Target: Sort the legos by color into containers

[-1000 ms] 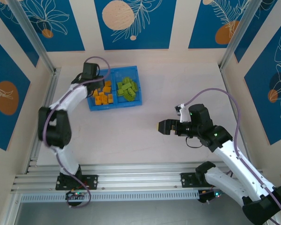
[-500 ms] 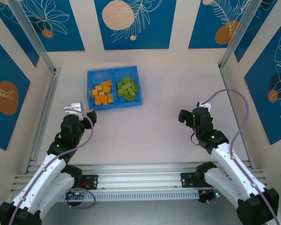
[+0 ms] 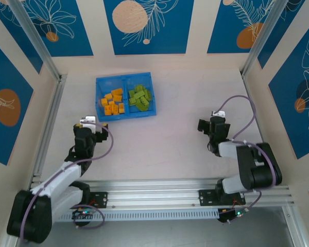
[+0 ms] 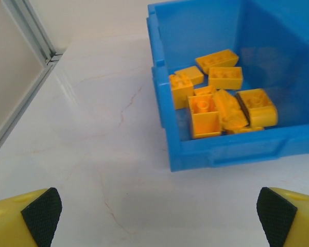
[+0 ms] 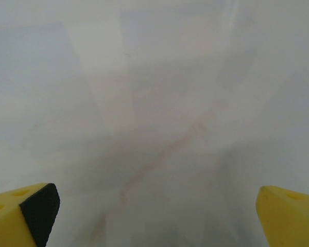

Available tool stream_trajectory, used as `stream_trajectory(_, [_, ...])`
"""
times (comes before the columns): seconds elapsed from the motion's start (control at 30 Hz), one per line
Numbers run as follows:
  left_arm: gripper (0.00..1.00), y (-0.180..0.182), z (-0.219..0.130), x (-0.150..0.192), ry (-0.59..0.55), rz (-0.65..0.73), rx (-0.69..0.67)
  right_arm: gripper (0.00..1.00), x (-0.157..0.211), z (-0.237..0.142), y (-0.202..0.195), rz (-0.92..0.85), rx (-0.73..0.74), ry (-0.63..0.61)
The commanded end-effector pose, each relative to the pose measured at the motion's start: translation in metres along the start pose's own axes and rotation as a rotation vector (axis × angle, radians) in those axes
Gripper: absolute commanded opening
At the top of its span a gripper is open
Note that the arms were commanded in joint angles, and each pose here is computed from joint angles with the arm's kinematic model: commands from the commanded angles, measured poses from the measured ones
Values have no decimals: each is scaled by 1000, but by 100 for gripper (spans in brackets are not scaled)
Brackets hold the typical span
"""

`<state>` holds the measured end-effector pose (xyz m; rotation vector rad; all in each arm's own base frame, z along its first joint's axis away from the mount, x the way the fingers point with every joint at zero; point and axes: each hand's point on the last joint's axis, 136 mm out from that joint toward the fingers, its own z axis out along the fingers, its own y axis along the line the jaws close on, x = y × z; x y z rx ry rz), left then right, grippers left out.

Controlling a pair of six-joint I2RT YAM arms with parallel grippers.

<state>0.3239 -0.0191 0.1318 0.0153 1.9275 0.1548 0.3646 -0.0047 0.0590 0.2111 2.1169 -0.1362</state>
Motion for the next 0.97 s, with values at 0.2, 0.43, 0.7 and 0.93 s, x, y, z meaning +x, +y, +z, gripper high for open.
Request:
stream_trajectory(0.2, [100,2,63,7,-52,-52,109,99,-46,4,20,29,-226,-209])
stream_trajectory(0.43, [100,-13,82,14,16,-14,174,99,-45,4,18,21,-187,-189])
stream_trajectory(0.7, [100,-19,82,15,22,3,201,99,-44,5,18,16,-187,-186])
stream_trajectory(0.93, [100,-19,82,15,22,3,200,99,-45,3,20,8,-188,-198])
